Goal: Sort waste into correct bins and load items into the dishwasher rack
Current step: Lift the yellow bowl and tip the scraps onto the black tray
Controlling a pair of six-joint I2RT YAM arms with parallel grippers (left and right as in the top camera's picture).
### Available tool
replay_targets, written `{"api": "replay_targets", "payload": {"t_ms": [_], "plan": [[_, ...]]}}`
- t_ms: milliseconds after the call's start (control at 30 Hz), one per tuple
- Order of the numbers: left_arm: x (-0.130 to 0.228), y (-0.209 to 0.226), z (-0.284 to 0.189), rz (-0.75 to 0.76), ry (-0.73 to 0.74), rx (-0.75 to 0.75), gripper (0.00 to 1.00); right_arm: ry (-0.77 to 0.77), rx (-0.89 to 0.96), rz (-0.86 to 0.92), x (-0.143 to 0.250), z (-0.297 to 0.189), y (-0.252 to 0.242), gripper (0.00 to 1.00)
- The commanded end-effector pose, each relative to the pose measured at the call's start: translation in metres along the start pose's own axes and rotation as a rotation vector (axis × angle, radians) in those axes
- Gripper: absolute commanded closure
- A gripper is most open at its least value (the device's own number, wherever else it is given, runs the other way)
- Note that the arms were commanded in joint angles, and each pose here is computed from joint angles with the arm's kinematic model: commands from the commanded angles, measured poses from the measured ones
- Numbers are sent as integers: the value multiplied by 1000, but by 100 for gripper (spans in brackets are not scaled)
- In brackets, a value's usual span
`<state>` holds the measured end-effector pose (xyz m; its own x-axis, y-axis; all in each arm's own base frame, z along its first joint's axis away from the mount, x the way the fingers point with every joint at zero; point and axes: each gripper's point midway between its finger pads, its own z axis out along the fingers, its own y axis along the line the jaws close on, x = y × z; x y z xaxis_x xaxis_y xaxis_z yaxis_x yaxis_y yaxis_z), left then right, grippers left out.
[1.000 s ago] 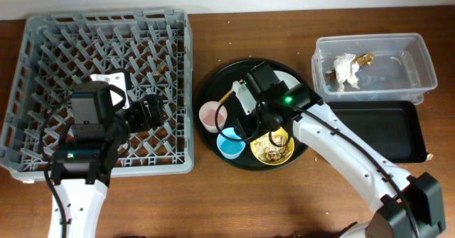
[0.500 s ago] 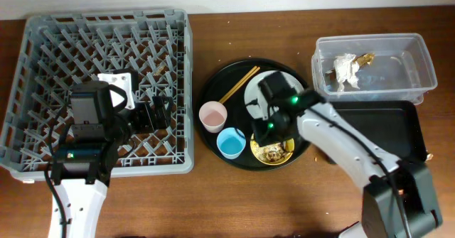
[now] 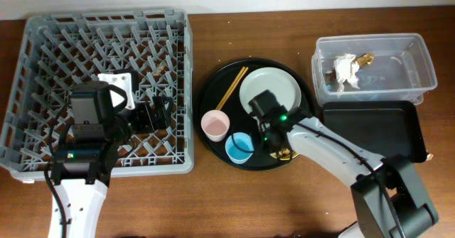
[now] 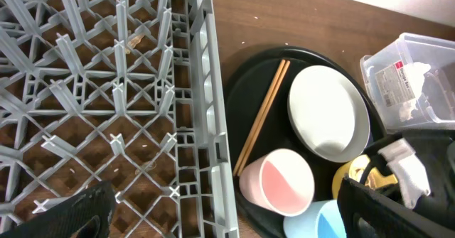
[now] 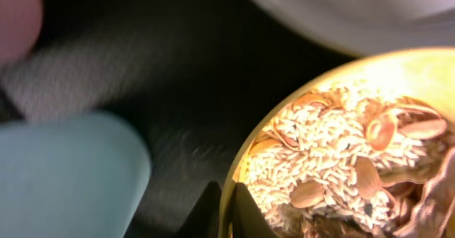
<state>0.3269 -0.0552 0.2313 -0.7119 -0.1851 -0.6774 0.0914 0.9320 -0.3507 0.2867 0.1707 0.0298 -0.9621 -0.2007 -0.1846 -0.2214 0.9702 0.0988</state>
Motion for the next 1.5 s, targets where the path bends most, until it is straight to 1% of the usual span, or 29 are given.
{"api": "replay_targets", "payload": {"t_ms": [0, 133, 233, 300, 400, 467, 600, 667, 700, 733, 767, 800, 833, 867, 900, 933, 967, 1000, 1033, 1067, 1100, 1133, 1167, 1200, 1233, 1267, 1333, 1367, 1467], "plan": [[-6, -5, -5, 15, -18, 18, 1, 10, -19, 124, -11, -14, -17, 96], [-6, -5, -5, 14, -18, 18, 1, -175, -123, 142, -64, -131, -22, 96], [-7, -5, -5, 14, -18, 17, 1, -178, -325, 247, -66, -147, -63, 96], [-7, -5, -5, 14, -18, 17, 1, -287, -559, 429, -63, -175, -129, 96], [-7, -5, -5, 14, -19, 17, 1, -381, -693, 617, -43, -163, -194, 96], [-7, -5, -5, 15, -18, 18, 1, -554, -835, 651, -34, -156, -230, 96], [-6, -5, -5, 15, -18, 18, 1, -790, -961, 551, -27, -184, -246, 96], [-6, -5, -5, 15, -18, 18, 1, -775, -917, 554, -26, -176, -251, 96], [-6, -5, -5, 14, -18, 18, 1, -823, -1014, 529, -27, -192, -243, 96], [-5, -5, -5, 13, -14, 17, 1, -711, -946, 664, -25, -169, -254, 96], [-6, -5, -5, 13, -14, 17, 1, -840, -1050, 521, -26, -196, -238, 96], [-6, -5, -5, 13, -14, 17, 1, -714, -1008, 667, -24, -175, -246, 96], [-5, -5, -5, 13, -14, 17, 1, -789, -1061, 578, -23, -191, -234, 96], [-5, -5, -5, 13, -13, 17, 1, -608, -903, 746, -15, -153, -250, 96], [-5, -5, -5, 13, -13, 17, 1, -666, -1021, 706, -19, -173, -238, 96], [-5, -4, -5, 12, -11, 16, 1, -805, -1025, 513, -22, -190, -228, 96], [-5, -5, -5, 12, -11, 16, 1, -723, -1056, 637, -23, -183, -232, 96], [-5, -4, -5, 12, -10, 16, 1, -816, -1066, 529, -24, -198, -227, 96], [-5, -4, -5, 12, -10, 16, 1, -672, -1036, 701, -21, -176, -236, 96], [-4, -4, -5, 11, -8, 16, 1, -798, -1103, 569, -23, -198, -226, 96], [-4, -5, -5, 11, -8, 17, 1, -778, -1007, 527, -23, -183, -230, 96], [-4, -5, -5, 11, -7, 20, 1, -782, -1075, 563, -25, -188, -230, 96], [-4, -5, -5, 11, -7, 19, 1, -843, -1053, 470, -27, -192, -228, 96], [-4, -5, -5, 11, -7, 19, 1, -778, -1070, 547, -28, -187, -228, 96], [-3, -5, -5, 9, -2, 18, 1, -777, -1030, 478, -32, -184, -221, 96], [-3, -5, -5, 9, -2, 18, 1, -652, -964, 550, -32, -166, -218, 96], [-2, -4, -5, 8, 0, 17, 1, -468, -791, 497, -32, -160, -191, 96], [-2, -5, -5, 8, 1, 18, 1, -353, -615, 417, -32, -158, -171, 96], [-2, -5, -5, 9, 0, 17, 1, -238, -301, 48, -58, -141, -62, 96]]}}
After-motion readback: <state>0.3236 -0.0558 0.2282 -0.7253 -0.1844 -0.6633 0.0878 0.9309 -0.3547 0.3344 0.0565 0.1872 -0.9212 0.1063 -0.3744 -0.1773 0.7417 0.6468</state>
